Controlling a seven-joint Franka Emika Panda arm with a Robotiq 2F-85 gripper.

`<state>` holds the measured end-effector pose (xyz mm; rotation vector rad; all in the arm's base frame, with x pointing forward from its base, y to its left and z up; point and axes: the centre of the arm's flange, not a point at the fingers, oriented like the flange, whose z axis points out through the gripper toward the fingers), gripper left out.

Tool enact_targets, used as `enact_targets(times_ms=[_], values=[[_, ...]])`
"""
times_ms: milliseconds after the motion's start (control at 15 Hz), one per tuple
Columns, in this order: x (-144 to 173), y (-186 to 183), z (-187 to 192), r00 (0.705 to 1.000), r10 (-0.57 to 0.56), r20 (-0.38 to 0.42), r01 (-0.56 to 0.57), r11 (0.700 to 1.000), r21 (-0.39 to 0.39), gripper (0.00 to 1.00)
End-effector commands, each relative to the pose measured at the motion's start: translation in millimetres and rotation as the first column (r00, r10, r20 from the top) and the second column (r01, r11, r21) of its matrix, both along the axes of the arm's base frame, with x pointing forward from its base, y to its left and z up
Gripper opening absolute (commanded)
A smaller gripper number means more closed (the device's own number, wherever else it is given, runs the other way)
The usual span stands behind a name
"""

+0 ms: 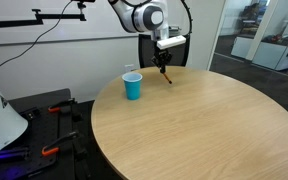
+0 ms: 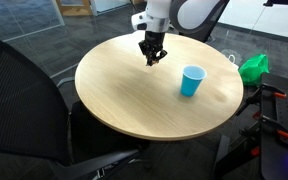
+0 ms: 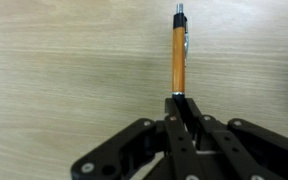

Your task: Remove the pen from the mug cup and place it on the table

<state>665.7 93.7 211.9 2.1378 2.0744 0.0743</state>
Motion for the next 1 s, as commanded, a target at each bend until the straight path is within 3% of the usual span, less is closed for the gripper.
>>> enact_targets(times_ms=[0, 133, 200, 267, 800, 933], values=[[20, 0, -28, 0.999, 0.022, -0.043, -0.022, 1.0, -0.007, 0.03], [22, 1, -39, 0.998, 0.029, -0.053, -0.029, 1.0, -0.008, 0.03], [24, 2, -41, 0.998, 0.03, -0.057, -0.031, 0.999, -0.008, 0.38], [24, 3, -39, 0.998, 0.034, -0.054, -0.035, 0.999, -0.009, 0.39], [2, 2, 65, 0.999, -0.01, 0.04, 0.011, 1.0, -0.009, 0.98], [-6, -1, 96, 0.998, -0.012, 0.057, 0.012, 1.0, 0.003, 1.0]])
